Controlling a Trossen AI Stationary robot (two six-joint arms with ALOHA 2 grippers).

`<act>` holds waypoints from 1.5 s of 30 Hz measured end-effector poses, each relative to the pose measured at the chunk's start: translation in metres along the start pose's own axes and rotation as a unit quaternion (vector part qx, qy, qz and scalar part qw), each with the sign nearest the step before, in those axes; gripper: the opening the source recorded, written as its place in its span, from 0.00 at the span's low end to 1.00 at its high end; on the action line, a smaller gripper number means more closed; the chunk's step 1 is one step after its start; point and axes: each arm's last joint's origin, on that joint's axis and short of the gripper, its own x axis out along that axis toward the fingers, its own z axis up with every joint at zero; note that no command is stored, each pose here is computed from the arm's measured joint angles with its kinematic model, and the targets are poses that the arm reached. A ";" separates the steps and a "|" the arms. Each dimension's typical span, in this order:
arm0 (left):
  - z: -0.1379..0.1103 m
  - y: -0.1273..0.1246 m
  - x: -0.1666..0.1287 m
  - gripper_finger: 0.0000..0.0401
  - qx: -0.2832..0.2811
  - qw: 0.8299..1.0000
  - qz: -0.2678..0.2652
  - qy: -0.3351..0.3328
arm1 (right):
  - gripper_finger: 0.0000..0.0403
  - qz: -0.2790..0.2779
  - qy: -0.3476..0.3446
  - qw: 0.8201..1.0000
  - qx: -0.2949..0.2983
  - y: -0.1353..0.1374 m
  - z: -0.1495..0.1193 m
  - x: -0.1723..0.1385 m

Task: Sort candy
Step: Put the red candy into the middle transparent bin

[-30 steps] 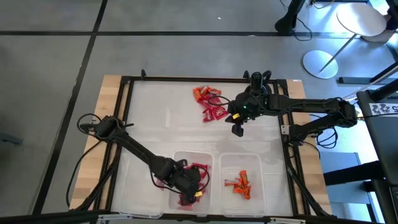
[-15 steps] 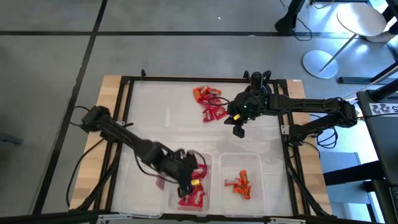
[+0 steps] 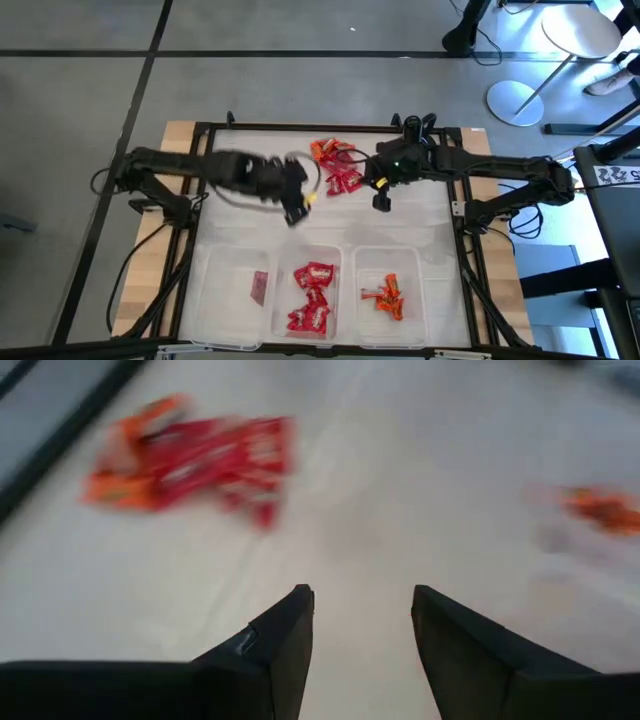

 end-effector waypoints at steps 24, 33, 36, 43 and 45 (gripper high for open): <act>-0.049 0.137 0.046 0.30 0.016 0.997 -0.008 0.079 | 0.74 -0.052 0.122 0.948 0.291 -0.054 0.022 0.111; -0.068 0.146 0.057 0.30 0.054 0.992 -0.001 0.115 | 0.67 -0.113 0.188 0.907 0.360 -0.050 0.014 0.164; -0.068 0.145 0.057 0.30 0.071 0.991 -0.003 0.114 | 0.67 -0.129 0.197 0.896 0.377 -0.050 0.008 0.175; -0.068 0.145 0.057 0.30 0.109 0.988 -0.008 0.113 | 0.67 -0.166 0.215 0.873 0.406 -0.051 -0.008 0.199; -0.068 0.145 0.057 0.30 0.116 0.987 -0.009 0.113 | 0.67 -0.169 0.216 0.871 0.407 -0.049 -0.010 0.204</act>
